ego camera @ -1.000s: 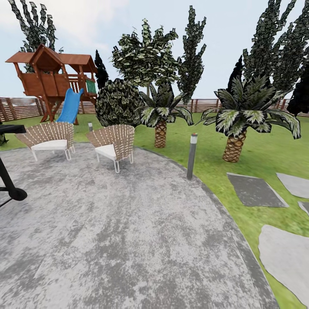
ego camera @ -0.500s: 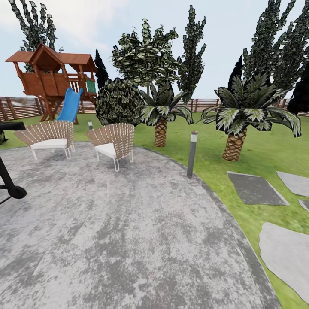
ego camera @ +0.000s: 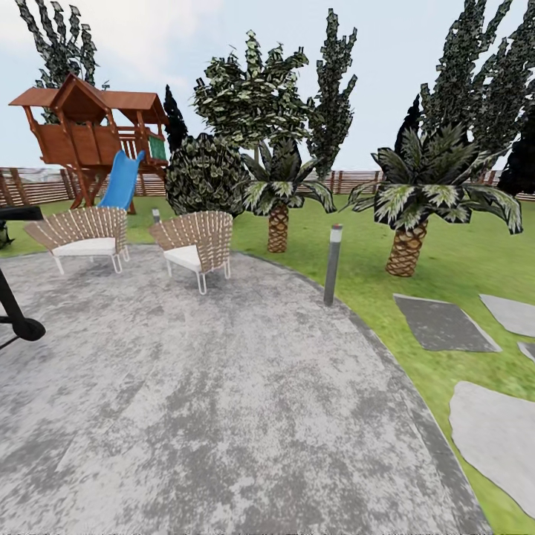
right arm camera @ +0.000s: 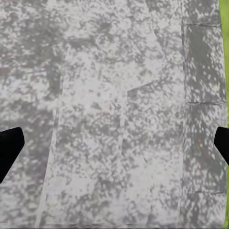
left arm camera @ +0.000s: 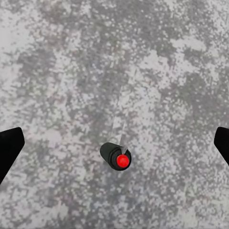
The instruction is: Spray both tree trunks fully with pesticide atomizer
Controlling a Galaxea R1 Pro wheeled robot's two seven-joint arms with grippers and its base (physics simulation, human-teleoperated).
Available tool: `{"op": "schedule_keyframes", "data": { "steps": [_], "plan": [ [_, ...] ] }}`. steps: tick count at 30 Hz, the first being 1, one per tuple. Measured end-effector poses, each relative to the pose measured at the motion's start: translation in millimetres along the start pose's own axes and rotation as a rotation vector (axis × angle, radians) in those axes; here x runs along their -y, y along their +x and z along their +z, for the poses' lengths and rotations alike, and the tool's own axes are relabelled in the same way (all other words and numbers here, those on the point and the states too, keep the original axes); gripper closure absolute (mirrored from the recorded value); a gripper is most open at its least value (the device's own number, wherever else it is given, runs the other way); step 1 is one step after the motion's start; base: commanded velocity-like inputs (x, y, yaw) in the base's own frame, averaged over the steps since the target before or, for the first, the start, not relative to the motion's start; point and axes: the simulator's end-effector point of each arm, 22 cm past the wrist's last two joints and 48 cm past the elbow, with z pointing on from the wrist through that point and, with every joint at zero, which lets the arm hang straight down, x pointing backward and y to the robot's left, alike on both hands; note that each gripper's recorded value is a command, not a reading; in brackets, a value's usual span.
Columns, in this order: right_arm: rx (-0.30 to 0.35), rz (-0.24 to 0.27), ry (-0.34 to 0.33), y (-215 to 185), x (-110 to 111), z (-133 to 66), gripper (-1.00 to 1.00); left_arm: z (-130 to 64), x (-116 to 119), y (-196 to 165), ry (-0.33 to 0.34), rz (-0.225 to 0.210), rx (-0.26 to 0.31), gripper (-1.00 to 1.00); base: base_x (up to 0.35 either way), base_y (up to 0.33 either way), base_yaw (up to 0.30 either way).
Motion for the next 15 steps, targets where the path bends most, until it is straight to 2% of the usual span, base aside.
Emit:
{"op": "schedule_keyframes", "data": {
  "steps": [4, 11, 15],
  "plan": [
    [-0.054, 0.002, -0.001, 31.8, -3.4, 4.2, -1.0, 6.2, -2.2, 5.6, 0.0, 0.0, 0.0, -1.0, 0.0, 0.0, 0.0],
    [-0.219, 0.007, -0.007, 120.8, -9.1, 0.2, -1.0, 17.2, -6.0, 15.8, -0.001, 0.001, -0.001, -1.0, 0.0, 0.0, 0.0],
    [-0.252, 0.006, -0.009, 142.3, -11.4, 1.9, -1.0, 23.5, -8.3, 21.3, -0.001, 0.001, -0.001, -1.0, 0.0, 0.0, 0.0]
  ]
}}
